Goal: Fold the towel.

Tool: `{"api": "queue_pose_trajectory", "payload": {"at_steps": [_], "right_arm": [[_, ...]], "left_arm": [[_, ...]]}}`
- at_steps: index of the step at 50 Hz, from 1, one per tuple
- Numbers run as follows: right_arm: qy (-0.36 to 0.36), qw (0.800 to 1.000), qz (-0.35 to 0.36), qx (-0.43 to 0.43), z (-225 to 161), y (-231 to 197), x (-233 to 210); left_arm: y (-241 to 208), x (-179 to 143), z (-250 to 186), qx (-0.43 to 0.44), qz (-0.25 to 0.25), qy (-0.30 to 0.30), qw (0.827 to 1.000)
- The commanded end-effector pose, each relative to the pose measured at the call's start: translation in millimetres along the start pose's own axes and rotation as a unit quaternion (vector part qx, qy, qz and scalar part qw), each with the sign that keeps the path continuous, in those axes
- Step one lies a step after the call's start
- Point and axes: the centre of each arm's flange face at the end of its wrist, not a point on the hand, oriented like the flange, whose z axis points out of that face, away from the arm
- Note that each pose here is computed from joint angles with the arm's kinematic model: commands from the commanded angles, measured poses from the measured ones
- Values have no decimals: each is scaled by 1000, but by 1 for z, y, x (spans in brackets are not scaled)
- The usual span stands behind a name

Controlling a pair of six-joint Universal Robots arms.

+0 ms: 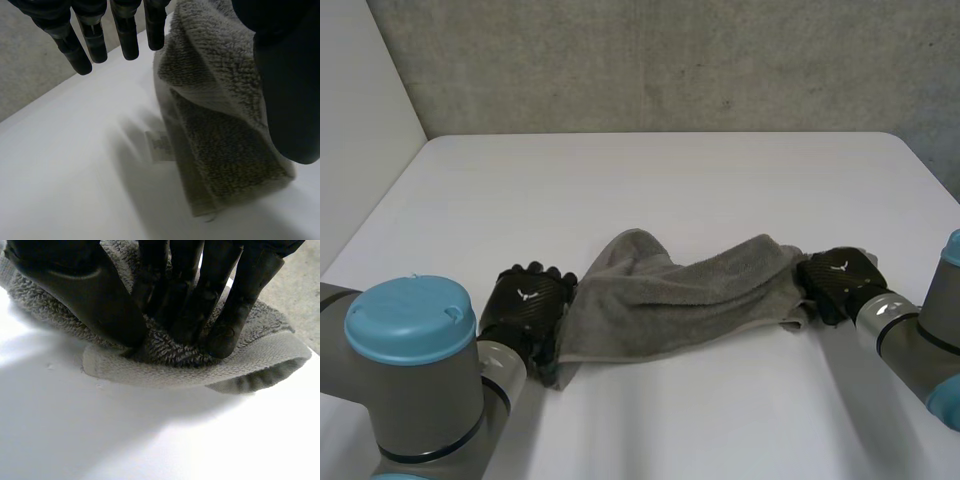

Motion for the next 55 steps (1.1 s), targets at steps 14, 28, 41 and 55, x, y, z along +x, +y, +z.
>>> {"api": "queue_pose_trajectory", "payload": {"at_steps": [14,28,41,55], "right_arm": [[36,993,106,38,-11,-22,27],[23,993,108,27,-15,-16,20],[25,993,107,32,-19,-19,21],[51,989,79,112,-50,-80,47]], "left_arm": [[-1,3,-3,-3,-30,20,999],[3,5,4,2,-34,21,999],[8,13,18,18,-69,23,997],[-57,-24,10,146,-89,-40,985]]}}
